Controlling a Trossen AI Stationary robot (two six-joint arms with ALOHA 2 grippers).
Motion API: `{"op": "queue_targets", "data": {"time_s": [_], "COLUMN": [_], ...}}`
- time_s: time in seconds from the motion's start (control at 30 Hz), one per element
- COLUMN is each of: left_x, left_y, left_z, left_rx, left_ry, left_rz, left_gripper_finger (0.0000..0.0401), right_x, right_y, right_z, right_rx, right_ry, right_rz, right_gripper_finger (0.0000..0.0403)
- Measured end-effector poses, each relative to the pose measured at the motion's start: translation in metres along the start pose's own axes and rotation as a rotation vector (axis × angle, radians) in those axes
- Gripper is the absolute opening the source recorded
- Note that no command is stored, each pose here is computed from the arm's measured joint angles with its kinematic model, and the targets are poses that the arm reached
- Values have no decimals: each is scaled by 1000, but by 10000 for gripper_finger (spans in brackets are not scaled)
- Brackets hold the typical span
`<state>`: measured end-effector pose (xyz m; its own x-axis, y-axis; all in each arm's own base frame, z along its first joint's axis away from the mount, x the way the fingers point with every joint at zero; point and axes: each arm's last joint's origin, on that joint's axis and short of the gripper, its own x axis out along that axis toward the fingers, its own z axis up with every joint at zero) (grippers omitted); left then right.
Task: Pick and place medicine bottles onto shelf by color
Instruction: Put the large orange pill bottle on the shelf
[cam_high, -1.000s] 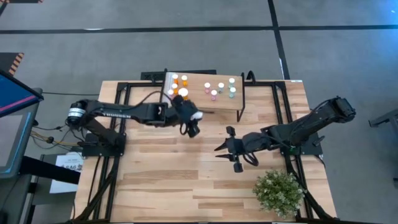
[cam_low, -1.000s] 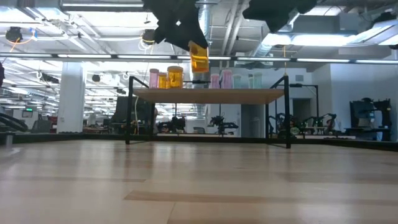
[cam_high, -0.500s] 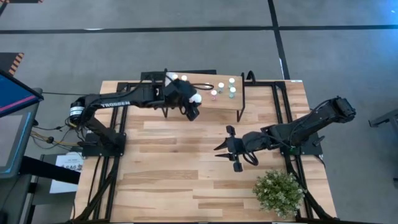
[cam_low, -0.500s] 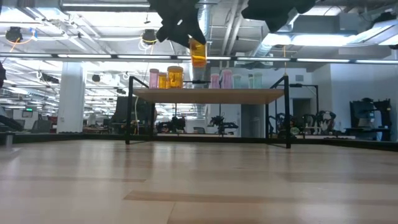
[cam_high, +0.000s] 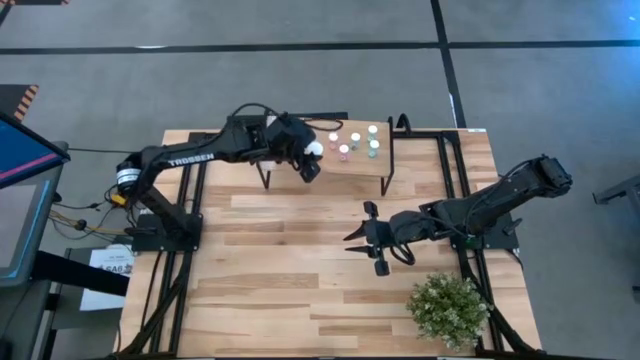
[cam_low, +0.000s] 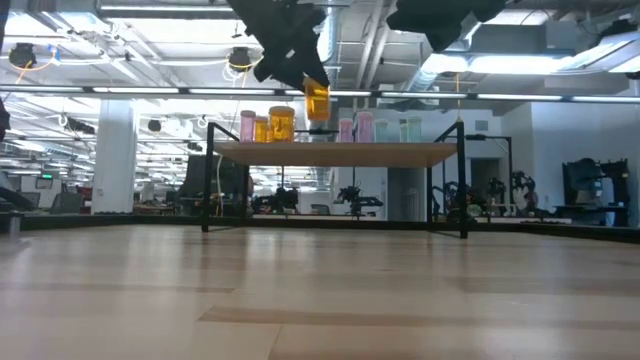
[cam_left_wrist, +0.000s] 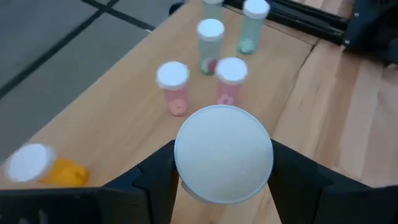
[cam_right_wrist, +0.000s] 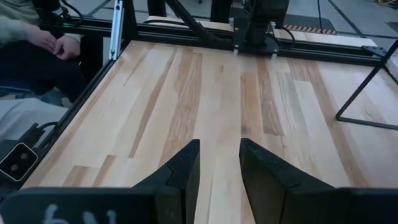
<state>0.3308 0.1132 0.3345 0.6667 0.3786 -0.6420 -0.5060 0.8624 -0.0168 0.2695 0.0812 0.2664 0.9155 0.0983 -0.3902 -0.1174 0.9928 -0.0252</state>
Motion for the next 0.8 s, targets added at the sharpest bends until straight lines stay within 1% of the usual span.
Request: {"op": "queue_targets", "data": {"time_s": [0.17,0.3,0.37,0.43,0.5,0.8], "left_x": [1,2,8,12,14,24], "left_y": [9,9,8,7,4,5], "left_z": [2,3,5,2,4,-1], "left_rx": [-12,7,16,22,34,49], "left_ry": [-8,-18,-33,-8,-27,21], "left_rz": [-15,-24,-30,-45,-62,-36], "left_gripper_finger": [193,193,193,193,193,193], "right_x": [0,0,0,0,0,0], "right_y": [0,-1,-2,-2,-2,-2], "right_z": [0,0,0,0,0,0], "right_rx": [0,2,2,2,3,2], "right_ry": [2,2,2,0,-2,1], "right_rz": [2,-4,-7,-7,-6,-6], "right_gripper_finger": [133,133,133,133,133,133]}}
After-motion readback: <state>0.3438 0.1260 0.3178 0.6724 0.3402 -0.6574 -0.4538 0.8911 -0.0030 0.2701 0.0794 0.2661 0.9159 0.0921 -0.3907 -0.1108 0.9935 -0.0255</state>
